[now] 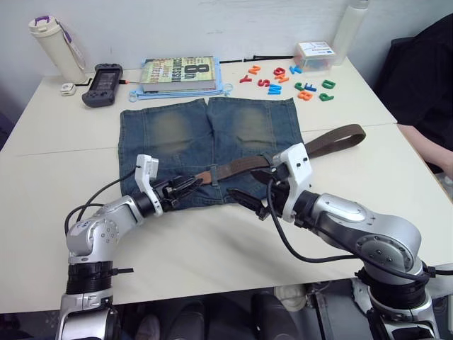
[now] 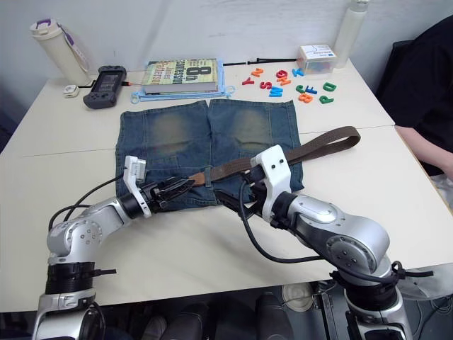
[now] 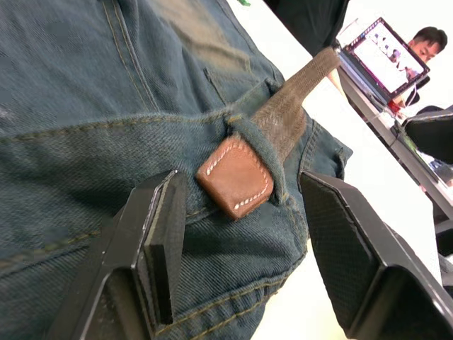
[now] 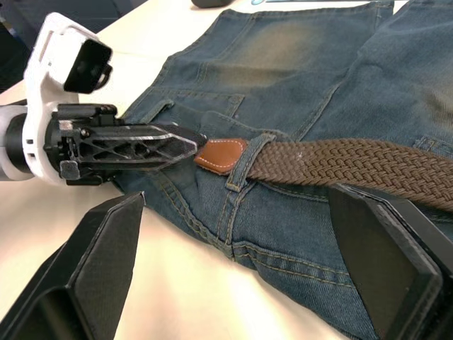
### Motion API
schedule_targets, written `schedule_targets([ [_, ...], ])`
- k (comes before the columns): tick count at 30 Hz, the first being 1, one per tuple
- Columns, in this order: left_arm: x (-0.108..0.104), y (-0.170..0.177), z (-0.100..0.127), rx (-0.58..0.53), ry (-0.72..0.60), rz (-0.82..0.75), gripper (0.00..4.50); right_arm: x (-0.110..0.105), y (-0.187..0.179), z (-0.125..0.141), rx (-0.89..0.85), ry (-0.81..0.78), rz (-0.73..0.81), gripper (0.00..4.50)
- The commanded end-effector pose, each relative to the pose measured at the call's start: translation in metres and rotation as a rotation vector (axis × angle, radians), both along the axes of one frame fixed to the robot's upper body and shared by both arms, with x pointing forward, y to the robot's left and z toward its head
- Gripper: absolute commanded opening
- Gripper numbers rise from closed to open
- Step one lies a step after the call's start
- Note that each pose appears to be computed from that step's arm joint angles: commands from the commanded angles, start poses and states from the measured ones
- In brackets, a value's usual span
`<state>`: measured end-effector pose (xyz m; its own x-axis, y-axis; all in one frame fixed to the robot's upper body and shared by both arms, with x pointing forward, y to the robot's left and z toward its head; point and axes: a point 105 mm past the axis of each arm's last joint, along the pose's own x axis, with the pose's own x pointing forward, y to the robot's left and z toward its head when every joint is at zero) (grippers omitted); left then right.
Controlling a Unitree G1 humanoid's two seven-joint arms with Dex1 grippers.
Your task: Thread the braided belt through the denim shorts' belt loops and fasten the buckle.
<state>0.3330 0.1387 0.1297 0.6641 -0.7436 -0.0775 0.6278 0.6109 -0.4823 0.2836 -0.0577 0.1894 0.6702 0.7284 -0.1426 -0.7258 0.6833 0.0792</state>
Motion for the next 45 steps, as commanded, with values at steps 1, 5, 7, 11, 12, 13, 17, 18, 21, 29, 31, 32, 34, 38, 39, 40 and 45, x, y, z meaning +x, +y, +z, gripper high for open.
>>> schedule_targets([
  [1, -0.001, -0.007, -0.005, -0.01, 0.035, -0.013, 2.83, -0.003, -0.001, 0.011, 0.006, -0.066, -0.006, 4.43],
  [5, 0.001, -0.012, -0.006, -0.02, 0.047, -0.005, 2.83, 0.008, -0.013, -0.01, -0.101, -0.02, -0.077, 4.43],
  [7, 0.001, -0.012, -0.004, -0.022, 0.042, -0.003, 2.83, 0.012, -0.021, -0.022, -0.134, 0.02, -0.109, 4.43],
  [11, -0.001, -0.011, 0.002, -0.039, 0.035, -0.009, 2.83, 0.021, -0.033, -0.043, -0.181, 0.087, -0.172, 4.43],
  [12, -0.001, -0.012, 0.003, -0.048, 0.036, -0.013, 2.83, 0.023, -0.036, -0.047, -0.193, 0.099, -0.188, 4.43],
  [13, -0.003, -0.012, 0.006, -0.064, 0.038, -0.017, 2.83, 0.026, -0.04, -0.051, -0.197, 0.116, -0.213, 4.43],
  [17, -0.007, -0.011, 0.014, -0.108, 0.044, -0.03, 2.83, 0.03, -0.045, -0.065, -0.21, 0.156, -0.243, 4.43],
  [18, -0.008, -0.01, 0.018, -0.125, 0.047, -0.034, 2.83, 0.03, -0.045, -0.071, -0.219, 0.174, -0.246, 4.43],
  [21, -0.013, -0.01, 0.025, -0.149, 0.052, -0.051, 2.83, 0.029, -0.046, -0.086, -0.234, 0.234, -0.253, 4.43],
  [29, -0.015, -0.011, 0.032, -0.179, 0.064, -0.058, 2.83, 0.029, -0.045, -0.097, -0.227, 0.274, -0.266, 4.43],
  [31, -0.011, -0.013, 0.034, -0.196, 0.069, -0.054, 2.83, 0.029, -0.045, -0.099, -0.23, 0.278, -0.265, 4.43],
  [32, -0.009, -0.016, 0.033, -0.197, 0.075, -0.054, 2.83, 0.028, -0.046, -0.099, -0.232, 0.279, -0.265, 4.43],
  [34, -0.003, -0.017, 0.023, -0.174, 0.117, -0.023, 2.83, 0.027, -0.045, -0.096, -0.231, 0.27, -0.262, 4.43],
  [38, 0.001, -0.015, 0.005, -0.132, 0.179, 0.022, 2.83, 0.028, -0.044, -0.085, -0.223, 0.234, -0.261, 4.43],
  [39, 0.002, -0.015, 0.004, -0.134, 0.184, 0.029, 2.83, 0.028, -0.044, -0.084, -0.223, 0.228, -0.261, 4.43],
  [40, 0.003, -0.014, 0.004, -0.146, 0.191, 0.036, 2.83, 0.028, -0.044, -0.082, -0.221, 0.225, -0.261, 4.43],
  [45, 0.012, -0.012, 0.006, -0.197, 0.219, 0.083, 2.83, 0.029, -0.043, -0.078, -0.218, 0.219, -0.261, 4.43],
])
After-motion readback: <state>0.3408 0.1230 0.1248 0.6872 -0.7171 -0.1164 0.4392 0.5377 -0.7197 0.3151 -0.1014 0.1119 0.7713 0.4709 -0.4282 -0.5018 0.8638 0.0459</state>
